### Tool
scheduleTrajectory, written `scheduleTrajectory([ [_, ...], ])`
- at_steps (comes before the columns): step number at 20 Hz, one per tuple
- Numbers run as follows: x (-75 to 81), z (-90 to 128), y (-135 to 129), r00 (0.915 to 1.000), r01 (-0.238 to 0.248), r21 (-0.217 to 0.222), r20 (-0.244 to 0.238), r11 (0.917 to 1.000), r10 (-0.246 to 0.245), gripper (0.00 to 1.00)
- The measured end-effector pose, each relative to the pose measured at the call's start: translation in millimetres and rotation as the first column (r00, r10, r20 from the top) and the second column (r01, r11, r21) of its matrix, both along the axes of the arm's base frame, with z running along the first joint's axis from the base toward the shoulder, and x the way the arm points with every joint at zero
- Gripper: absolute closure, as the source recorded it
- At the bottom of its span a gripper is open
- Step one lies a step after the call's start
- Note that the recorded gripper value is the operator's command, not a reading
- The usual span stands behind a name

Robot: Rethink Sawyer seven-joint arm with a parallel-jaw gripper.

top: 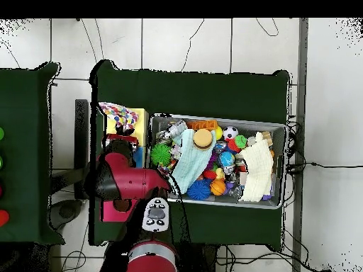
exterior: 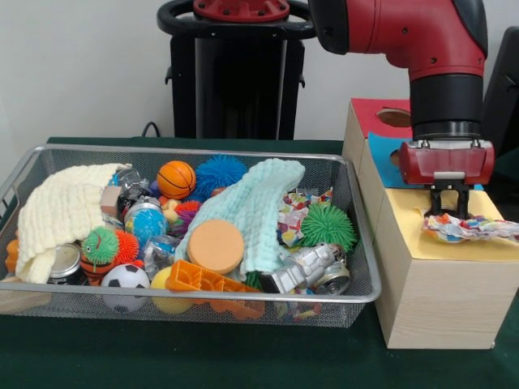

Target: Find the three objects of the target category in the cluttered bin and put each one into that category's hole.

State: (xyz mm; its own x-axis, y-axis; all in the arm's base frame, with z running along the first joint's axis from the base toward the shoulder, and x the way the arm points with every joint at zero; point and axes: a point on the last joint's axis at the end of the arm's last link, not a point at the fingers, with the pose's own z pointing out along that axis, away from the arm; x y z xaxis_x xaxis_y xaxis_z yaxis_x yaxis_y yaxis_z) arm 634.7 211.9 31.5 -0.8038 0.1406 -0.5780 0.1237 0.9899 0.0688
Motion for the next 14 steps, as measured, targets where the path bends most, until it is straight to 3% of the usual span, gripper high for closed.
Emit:
scheduleTrajectory([
  [2,-0.4,7,0,0.9993,0.001,0.005,-0.037,1.0,-0.001,0.0],
  [14,0.0,30,-2,0.9887,0.006,0.023,-0.15,0.9997,-0.003,0.0],
])
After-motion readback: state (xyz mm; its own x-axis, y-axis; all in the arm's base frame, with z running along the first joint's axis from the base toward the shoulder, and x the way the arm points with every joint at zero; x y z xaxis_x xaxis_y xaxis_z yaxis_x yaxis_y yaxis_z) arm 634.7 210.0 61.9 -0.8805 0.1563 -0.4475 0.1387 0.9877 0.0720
